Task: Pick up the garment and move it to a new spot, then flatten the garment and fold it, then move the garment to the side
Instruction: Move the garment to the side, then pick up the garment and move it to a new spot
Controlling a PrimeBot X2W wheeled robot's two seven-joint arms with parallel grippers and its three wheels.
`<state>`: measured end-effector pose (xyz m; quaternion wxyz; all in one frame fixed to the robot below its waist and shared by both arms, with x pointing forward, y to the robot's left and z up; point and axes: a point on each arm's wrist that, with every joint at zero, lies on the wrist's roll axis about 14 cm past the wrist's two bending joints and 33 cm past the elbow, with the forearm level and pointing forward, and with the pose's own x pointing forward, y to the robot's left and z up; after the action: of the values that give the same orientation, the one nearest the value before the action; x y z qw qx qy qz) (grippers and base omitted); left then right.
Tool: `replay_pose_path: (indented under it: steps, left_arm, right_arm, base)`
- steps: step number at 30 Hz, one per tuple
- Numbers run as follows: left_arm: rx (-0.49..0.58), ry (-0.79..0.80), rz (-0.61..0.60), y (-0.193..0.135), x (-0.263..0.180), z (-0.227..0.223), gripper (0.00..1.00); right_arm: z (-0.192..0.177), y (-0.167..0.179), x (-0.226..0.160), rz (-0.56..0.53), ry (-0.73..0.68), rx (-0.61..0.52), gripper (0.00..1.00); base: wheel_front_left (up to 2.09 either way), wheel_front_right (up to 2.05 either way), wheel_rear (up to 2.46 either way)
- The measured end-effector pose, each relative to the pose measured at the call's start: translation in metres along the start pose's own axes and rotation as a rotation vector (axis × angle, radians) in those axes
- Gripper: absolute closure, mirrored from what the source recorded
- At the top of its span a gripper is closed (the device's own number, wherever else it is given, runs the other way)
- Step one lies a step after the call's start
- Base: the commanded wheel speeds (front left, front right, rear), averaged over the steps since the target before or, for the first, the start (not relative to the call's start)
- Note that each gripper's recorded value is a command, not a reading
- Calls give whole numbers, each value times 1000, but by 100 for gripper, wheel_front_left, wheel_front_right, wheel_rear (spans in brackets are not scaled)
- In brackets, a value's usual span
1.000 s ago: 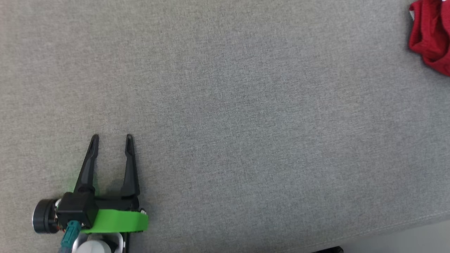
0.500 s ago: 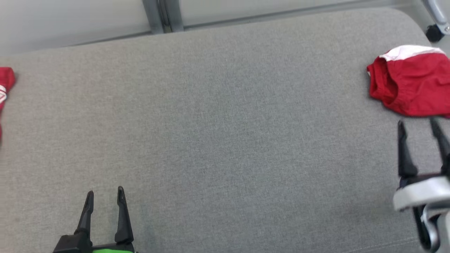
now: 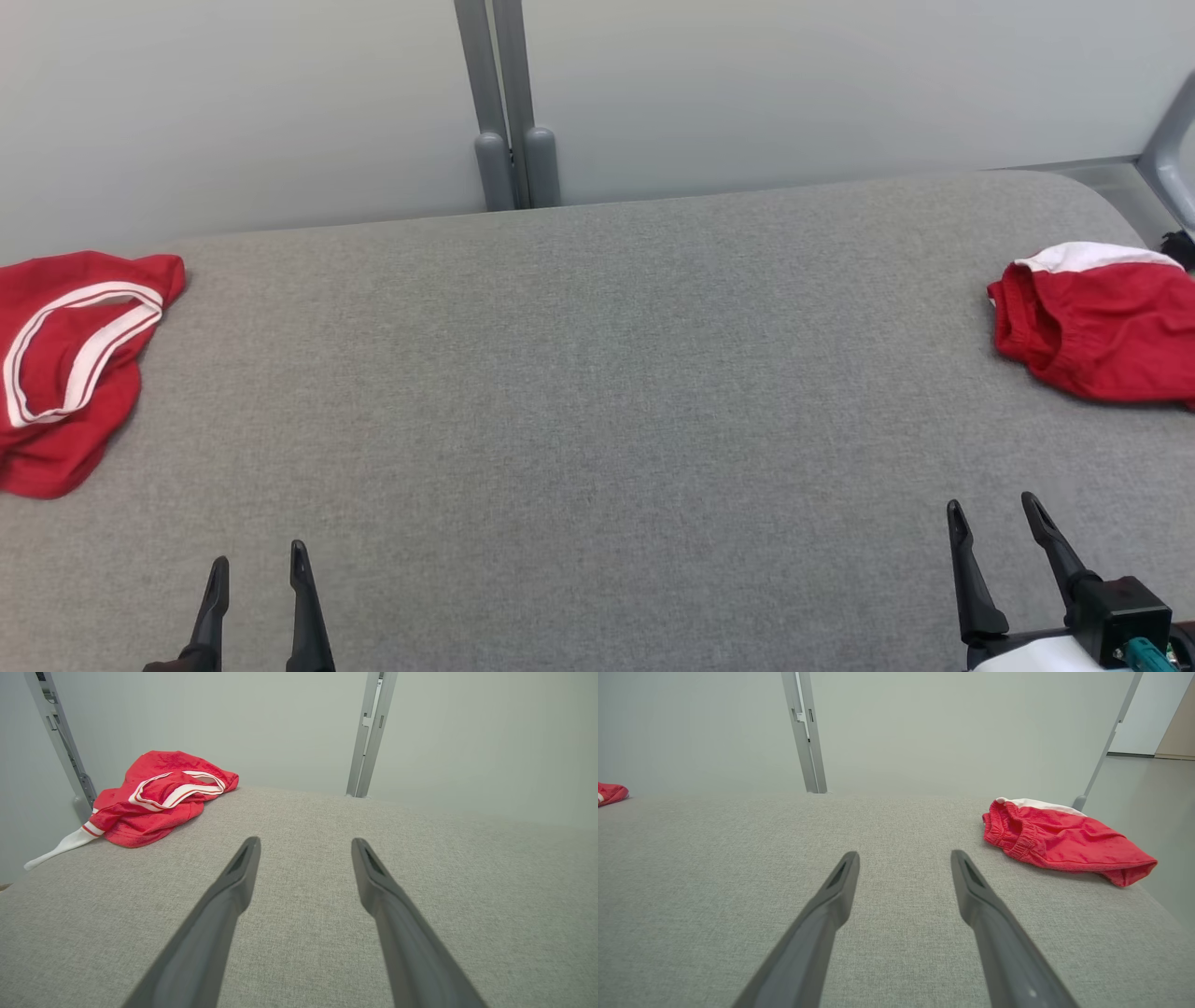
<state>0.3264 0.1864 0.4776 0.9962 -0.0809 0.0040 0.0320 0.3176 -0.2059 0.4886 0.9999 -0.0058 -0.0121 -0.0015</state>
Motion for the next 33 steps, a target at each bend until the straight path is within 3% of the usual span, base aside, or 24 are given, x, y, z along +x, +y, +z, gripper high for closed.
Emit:
replay_pose_path:
  steps: [21, 33]
  left_arm:
    - [-19, -20, 36, 10, -15, 5, 0]
    - [-42, -7, 188, 54, -66, -4, 0]
  right_arm:
    - [0, 24, 15, 78, -1, 9, 0]
    - [6, 116, 46, 357, -17, 37, 0]
  base:
    - [0, 0, 0]
    - [0, 0, 0]
